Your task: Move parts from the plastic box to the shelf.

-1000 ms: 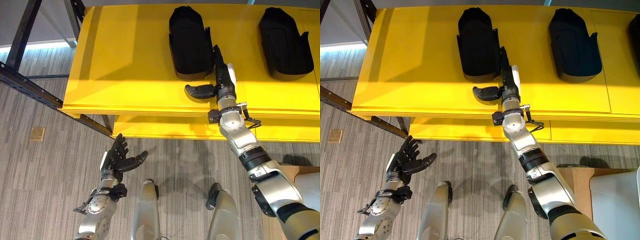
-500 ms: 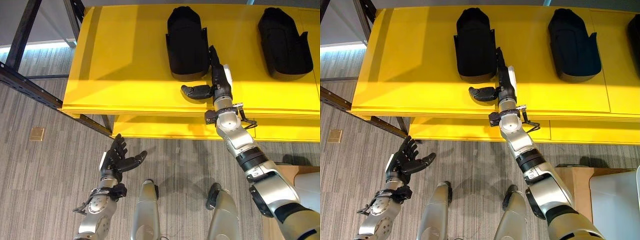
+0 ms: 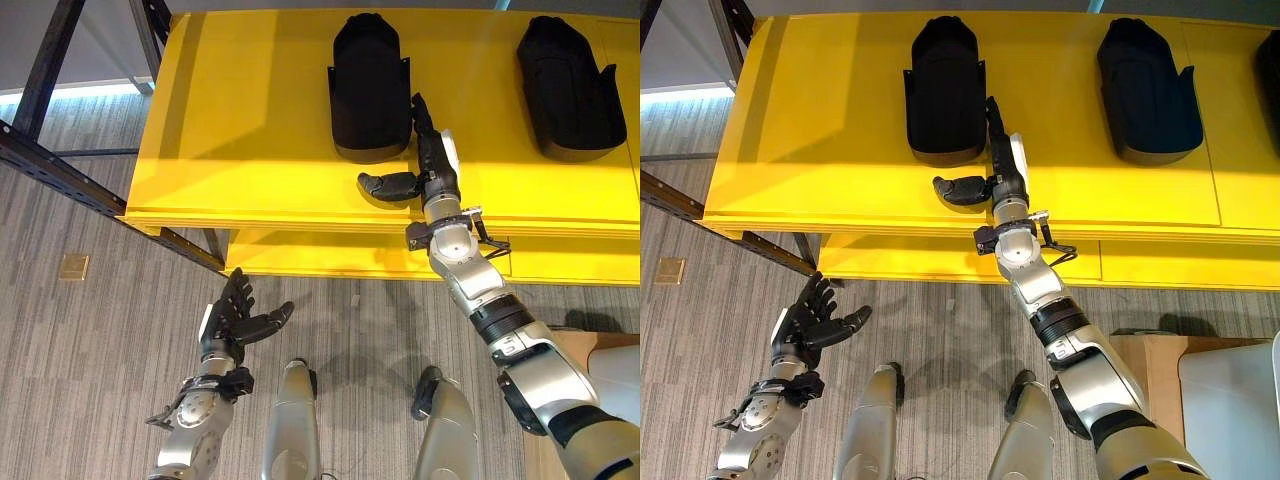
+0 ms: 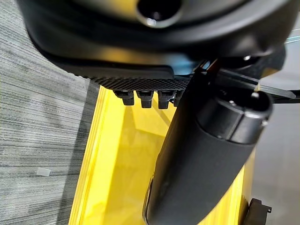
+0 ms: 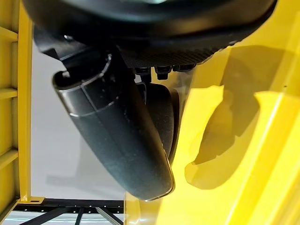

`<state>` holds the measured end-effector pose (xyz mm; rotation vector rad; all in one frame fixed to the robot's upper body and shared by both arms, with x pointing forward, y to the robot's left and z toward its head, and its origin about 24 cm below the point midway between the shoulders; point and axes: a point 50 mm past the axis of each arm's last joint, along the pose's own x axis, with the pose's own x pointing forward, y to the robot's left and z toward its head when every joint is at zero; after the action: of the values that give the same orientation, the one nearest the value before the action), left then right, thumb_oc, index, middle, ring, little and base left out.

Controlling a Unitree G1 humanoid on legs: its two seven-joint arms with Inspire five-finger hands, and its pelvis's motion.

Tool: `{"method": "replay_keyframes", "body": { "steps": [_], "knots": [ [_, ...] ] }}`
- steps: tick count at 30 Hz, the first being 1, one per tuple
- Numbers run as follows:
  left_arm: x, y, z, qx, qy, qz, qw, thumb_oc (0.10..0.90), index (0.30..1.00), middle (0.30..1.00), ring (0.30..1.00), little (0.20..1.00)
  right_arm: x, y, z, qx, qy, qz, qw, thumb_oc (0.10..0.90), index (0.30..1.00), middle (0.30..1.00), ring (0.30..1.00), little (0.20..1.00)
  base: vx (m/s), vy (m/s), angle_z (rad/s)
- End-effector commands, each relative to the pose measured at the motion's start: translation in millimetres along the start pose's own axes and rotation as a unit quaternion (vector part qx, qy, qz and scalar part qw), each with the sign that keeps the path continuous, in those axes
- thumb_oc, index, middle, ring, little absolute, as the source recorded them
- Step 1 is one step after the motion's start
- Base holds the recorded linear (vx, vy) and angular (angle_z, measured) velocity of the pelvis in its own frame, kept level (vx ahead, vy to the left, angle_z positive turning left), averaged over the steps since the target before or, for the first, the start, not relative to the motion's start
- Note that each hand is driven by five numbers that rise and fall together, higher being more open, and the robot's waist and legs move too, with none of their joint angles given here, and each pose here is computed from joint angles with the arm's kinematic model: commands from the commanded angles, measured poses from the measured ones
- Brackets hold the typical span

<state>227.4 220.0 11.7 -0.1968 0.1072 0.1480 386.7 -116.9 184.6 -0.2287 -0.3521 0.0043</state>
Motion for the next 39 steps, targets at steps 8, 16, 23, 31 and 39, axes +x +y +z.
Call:
{"method": "replay_keyframes", "body": {
  "steps": [8, 16, 23, 31, 39],
  "knots": [
    [5, -5, 38, 0.007, -0.088, -0.029, 0.996, 0.9, 1.0, 1.0, 1.0, 1.0, 7, 9, 51, 0.042, -0.11, 0.016, 0.993, 0.9, 1.0, 1.0, 1.0, 1.0, 0.0, 0.0, 0.0],
    [5, -5, 38, 0.008, -0.087, -0.029, 0.996, 0.9, 1.0, 1.0, 1.0, 1.0, 6, -13, 64, 0.045, -0.145, -0.028, 0.988, 0.9, 1.0, 1.0, 1.0, 1.0, 0.0, 0.0, 0.0],
    [6, -5, 38, 0.008, -0.088, -0.028, 0.996, 0.9, 1.0, 1.0, 1.0, 1.0, -3, -29, 77, 0.048, -0.191, -0.06, 0.979, 0.9, 1.0, 1.0, 1.0, 1.0, 0.0, 0.0, 0.0],
    [5, -6, 36, 0.014, -0.083, -0.032, 0.996, 0.9, 1.0, 1.0, 1.0, 1.0, -19, -36, 85, 0.038, -0.236, -0.073, 0.968, 0.9, 1.0, 1.0, 1.0, 1.0, 0.0, -0.003, 0.0],
    [4, -5, 33, 0.019, -0.08, -0.024, 0.996, 0.9, 1.0, 1.0, 1.0, 1.0, -44, -38, 69, 0.07, -0.233, -0.069, 0.967, 0.9, 1.0, 1.0, 1.0, 1.0, 0.0, -0.005, -0.02]
  ]
}}
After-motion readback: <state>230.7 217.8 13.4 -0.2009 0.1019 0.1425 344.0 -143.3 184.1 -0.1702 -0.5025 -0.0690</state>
